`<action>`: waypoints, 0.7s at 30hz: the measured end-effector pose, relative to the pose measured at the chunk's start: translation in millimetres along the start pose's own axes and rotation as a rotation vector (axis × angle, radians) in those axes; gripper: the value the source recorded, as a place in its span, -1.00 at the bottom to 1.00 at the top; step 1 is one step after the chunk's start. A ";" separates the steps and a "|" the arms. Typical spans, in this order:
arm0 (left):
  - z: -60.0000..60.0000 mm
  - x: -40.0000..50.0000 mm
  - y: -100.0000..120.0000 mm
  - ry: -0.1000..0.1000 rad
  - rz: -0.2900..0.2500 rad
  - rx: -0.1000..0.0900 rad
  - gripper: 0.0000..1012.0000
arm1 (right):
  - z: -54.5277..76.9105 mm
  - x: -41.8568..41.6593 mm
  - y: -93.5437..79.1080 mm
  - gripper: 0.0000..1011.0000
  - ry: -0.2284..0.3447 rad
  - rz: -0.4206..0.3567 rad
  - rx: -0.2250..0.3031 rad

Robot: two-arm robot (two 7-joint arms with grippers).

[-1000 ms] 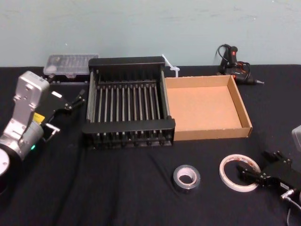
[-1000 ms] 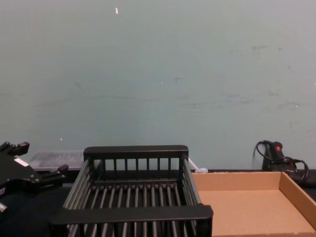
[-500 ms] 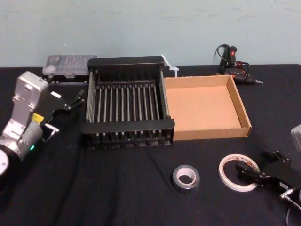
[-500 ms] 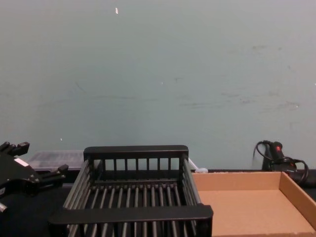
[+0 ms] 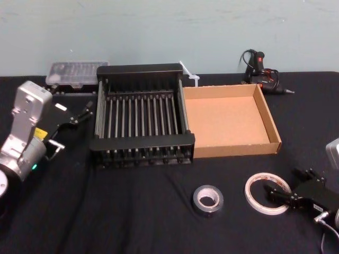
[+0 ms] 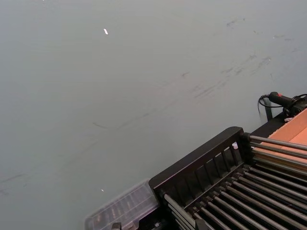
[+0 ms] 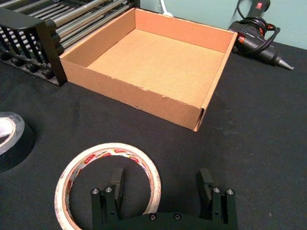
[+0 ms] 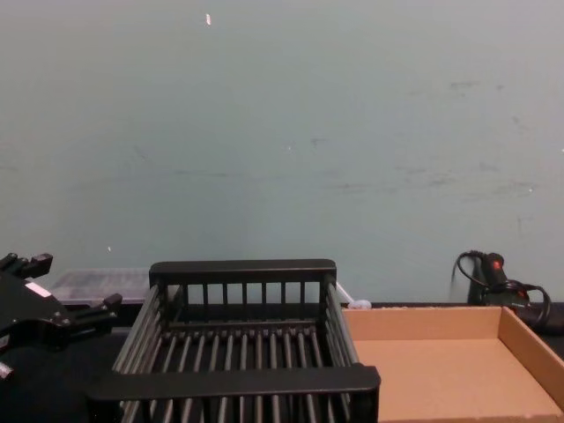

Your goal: Pick up the white tape and place it into the black box , Pick up the silver tape and place it into the brown box.

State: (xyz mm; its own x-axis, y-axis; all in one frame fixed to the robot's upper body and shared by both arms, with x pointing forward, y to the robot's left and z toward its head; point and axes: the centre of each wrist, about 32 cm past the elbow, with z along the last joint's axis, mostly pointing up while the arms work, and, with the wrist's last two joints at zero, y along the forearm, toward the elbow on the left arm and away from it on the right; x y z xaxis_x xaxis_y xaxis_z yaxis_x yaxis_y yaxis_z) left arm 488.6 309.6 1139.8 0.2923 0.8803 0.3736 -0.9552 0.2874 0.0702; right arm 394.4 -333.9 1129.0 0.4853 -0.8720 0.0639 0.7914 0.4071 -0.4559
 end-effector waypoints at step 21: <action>0.0 0.0 0.0 0.000 0.000 0.000 0.98 | 0.0 0.0 0.0 -0.12 0.000 0.000 0.000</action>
State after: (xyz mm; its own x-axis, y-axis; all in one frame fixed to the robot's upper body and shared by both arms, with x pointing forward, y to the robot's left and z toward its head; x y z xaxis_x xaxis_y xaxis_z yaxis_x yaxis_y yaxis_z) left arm 488.6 309.7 1139.8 0.2923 0.8803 0.3737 -0.9552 0.2873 0.0703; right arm 394.4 -333.9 1129.0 0.4853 -0.8720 0.0636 0.7914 0.4072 -0.4560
